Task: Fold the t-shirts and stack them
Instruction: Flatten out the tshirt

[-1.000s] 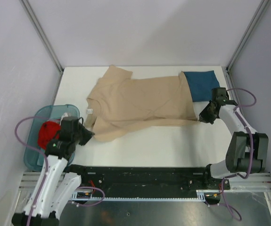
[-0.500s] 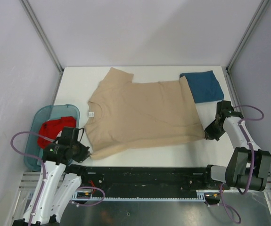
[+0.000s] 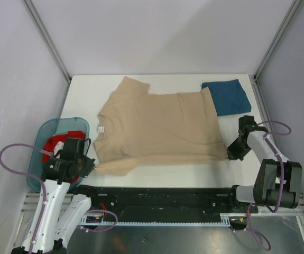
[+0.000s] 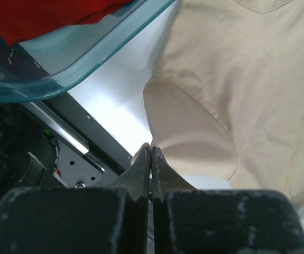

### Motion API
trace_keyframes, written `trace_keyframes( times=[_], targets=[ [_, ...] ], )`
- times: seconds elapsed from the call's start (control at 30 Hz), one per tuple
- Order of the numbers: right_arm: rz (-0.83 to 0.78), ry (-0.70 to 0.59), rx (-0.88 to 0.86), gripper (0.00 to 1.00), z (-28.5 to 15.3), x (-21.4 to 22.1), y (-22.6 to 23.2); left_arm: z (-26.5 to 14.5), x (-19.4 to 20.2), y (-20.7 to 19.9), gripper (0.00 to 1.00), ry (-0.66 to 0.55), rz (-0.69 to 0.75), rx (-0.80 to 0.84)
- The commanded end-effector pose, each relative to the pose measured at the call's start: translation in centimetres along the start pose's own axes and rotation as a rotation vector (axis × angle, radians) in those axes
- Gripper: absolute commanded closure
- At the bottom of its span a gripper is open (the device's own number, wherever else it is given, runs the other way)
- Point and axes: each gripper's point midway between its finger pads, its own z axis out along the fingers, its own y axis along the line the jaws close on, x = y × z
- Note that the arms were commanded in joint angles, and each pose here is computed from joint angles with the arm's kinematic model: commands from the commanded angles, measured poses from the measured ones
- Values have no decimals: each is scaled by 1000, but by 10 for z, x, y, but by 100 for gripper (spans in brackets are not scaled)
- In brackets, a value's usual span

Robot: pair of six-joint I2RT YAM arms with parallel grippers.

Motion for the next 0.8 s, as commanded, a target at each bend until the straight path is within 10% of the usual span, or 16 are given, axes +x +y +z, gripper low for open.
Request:
trace_keyframes(
  times=[0.0,0.77],
  targets=[
    [17,14,9,100,10,6,-1,-3,-10,18,100,-65,-7,-79],
    [128,13,5,100,-17,12,-20,3,-7,43,100,-89,-24,-151]
  ],
)
